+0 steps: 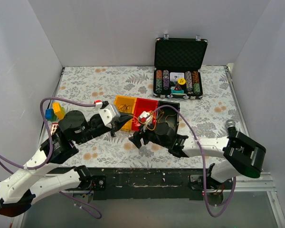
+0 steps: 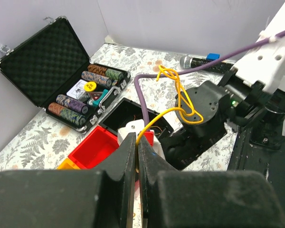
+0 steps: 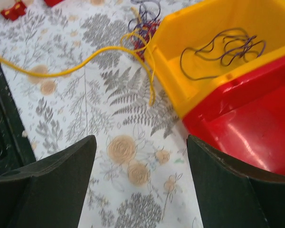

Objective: Untangle the cables

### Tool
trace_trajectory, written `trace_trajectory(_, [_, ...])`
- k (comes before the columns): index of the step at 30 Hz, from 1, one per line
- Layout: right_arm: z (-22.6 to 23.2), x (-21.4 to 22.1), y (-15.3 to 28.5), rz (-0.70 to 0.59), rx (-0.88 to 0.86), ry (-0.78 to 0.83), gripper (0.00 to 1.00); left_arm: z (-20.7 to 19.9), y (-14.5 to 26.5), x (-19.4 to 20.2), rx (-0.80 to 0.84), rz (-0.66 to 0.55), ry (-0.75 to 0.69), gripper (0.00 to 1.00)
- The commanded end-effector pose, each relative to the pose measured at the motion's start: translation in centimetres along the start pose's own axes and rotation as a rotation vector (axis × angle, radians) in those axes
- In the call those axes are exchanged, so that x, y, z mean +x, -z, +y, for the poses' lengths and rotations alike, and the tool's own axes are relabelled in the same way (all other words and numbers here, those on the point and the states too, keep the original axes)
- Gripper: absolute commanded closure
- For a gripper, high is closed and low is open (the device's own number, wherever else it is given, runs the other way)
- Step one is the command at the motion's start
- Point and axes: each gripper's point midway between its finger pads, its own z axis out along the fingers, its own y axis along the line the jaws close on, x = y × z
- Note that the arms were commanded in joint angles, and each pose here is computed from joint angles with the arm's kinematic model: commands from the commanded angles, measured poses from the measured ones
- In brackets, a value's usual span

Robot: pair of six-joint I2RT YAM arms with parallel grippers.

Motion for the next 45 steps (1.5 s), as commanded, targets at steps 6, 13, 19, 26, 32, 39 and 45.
trace_trajectory(6, [-1.6,-8.6,-4.6,-0.314,0.134,-0.035,0.15,0.1,2.0,-3.5,0.003,-0.075,-0.02,1.0])
trace_trajectory(13, [-2.4,-8.9,-7.4,-0.289,0.19,-0.021,0.22,-0.4,2.7,-5.4,0.041,-0.103,-0.011,1.0])
trace_trajectory(19, [0.1,-8.8,-8.3,-0.24,0.06,-0.054,0.63,-1.4,2.5,-6.0,0.099,-0.111,0.002,0.99])
trace_trajectory(26, [2.2,-7.6,-1.4,-0.219,-0.018,-0.191,0.99,-1.2,1.4,-5.0,0.098,-0.074,-0.012,0.02])
trace_trajectory(32, [2.4,-3.5,6.5,-0.118,-0.036,-0.28,0.99,0.9,0.8,-1.7,-0.021,0.002,-0.077,0.02])
trace_trajectory(39, [1.8,-0.4,10.9,-0.039,-0.019,-0.309,0.99,2.5,0.7,9.2,-0.117,0.255,-0.22,0.03])
trace_trajectory(45, [1.5,-1.3,12.3,-0.02,-0.004,-0.248,0.99,1.0,1.6,19.2,-0.048,0.421,-0.294,0.15])
